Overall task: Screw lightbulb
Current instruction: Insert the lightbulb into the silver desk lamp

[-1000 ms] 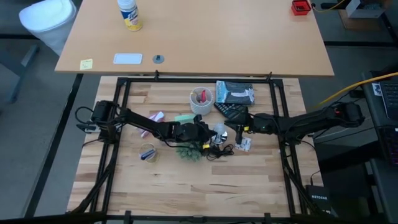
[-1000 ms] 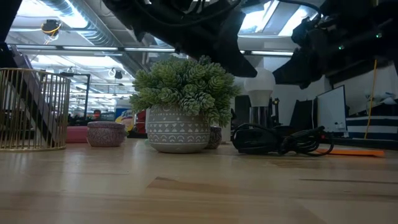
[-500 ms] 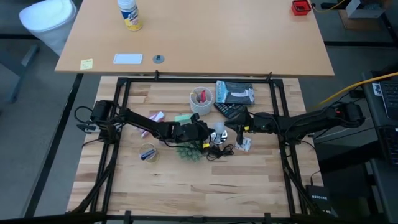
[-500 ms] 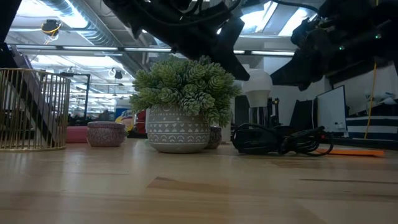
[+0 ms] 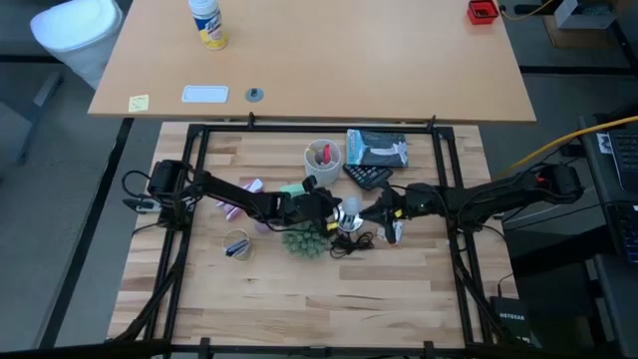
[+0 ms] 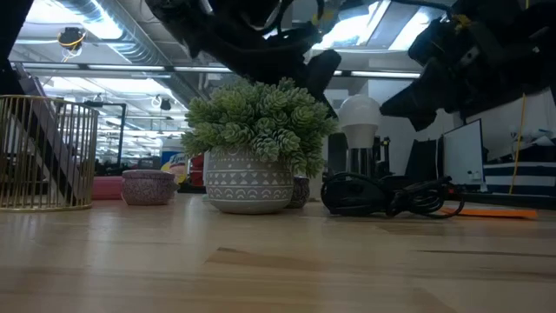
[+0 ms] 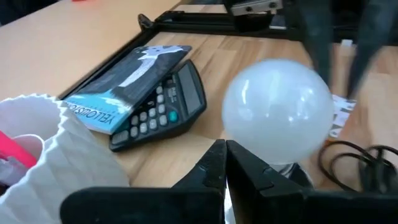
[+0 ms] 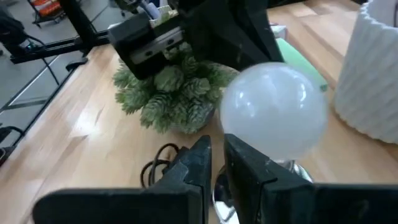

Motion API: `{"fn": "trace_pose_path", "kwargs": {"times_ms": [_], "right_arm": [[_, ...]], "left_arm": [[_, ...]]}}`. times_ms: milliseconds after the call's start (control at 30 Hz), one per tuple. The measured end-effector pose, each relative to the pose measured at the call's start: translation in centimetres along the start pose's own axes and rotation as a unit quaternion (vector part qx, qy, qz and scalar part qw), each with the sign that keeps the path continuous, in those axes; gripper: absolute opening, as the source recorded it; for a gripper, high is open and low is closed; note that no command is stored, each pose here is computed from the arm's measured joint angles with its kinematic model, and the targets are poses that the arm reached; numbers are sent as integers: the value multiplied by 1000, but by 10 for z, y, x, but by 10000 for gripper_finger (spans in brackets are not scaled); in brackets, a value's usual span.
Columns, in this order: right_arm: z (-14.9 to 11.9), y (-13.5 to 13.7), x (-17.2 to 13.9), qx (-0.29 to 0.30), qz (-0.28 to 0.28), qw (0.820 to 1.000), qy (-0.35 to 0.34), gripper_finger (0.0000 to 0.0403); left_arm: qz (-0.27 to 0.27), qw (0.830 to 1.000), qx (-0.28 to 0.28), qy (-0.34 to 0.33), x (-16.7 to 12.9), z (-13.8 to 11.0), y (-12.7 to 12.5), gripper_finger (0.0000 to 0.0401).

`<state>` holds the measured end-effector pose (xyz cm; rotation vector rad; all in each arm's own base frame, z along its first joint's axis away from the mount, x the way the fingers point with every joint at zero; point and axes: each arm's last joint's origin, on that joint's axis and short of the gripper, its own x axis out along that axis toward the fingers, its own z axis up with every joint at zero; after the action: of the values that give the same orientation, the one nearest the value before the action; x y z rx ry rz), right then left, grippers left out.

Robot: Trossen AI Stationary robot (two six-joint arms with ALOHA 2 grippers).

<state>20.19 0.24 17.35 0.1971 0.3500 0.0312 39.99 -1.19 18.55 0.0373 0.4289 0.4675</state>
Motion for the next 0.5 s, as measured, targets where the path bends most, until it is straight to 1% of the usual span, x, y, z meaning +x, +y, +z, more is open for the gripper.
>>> {"fn": "trace_pose_path", "kwargs": {"times_ms": [100, 200, 367, 433, 500], "right_arm": [[2, 0, 0, 0, -5, 1000, -8, 50], [5, 0, -2, -2, -5, 1000, -23, 50], [17, 3, -13, -5, 0, 998, -67, 50], [22, 4, -19, -9, -9, 996, -90, 50], [28, 3, -26, -8, -32, 993, -115, 50]], "left_arm": [[4, 1000, 1, 0, 1, 0, 2, 1], [19, 1000, 5, -3, 1, 2, 4, 1], [24, 999, 6, -22, -9, 15, 8, 1], [22, 999, 10, -31, -15, 21, 9, 1], [18, 999, 9, -41, -21, 28, 9, 1]]}}
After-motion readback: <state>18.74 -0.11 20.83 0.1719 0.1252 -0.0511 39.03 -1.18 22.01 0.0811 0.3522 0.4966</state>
